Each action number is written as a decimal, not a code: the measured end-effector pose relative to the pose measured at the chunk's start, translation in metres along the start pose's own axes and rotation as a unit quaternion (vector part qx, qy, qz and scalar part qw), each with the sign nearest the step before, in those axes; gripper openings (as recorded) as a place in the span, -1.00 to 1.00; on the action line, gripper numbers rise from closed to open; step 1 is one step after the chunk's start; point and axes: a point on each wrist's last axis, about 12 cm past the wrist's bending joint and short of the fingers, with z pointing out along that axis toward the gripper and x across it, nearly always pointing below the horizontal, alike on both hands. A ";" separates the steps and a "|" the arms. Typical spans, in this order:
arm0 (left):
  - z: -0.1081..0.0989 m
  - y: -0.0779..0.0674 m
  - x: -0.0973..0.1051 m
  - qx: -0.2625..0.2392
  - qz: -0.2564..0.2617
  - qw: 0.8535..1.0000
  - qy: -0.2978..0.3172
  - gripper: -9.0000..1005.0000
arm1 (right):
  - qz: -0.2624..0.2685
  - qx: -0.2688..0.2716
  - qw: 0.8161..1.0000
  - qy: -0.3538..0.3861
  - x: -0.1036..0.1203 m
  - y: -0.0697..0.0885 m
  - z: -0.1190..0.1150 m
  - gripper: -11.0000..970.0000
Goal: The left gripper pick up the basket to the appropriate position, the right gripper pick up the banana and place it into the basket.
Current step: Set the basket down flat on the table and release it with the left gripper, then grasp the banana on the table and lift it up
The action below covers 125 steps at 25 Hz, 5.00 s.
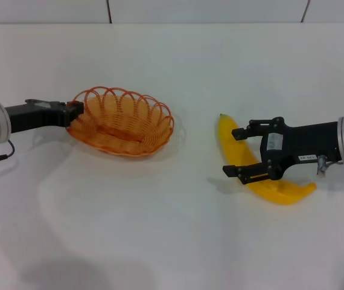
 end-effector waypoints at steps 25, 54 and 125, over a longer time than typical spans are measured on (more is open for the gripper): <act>0.001 -0.005 0.012 0.012 -0.019 1.000 -0.008 -0.83 | 0.000 -0.001 1.000 0.000 0.000 0.000 0.000 0.77; -0.008 -0.003 0.009 0.017 0.062 0.997 -0.047 0.19 | 0.006 -0.004 1.000 0.001 0.003 0.001 0.002 0.77; -0.075 -0.011 0.081 0.075 0.173 0.978 -0.089 0.57 | 0.003 0.062 0.970 0.234 -0.041 0.024 0.016 0.80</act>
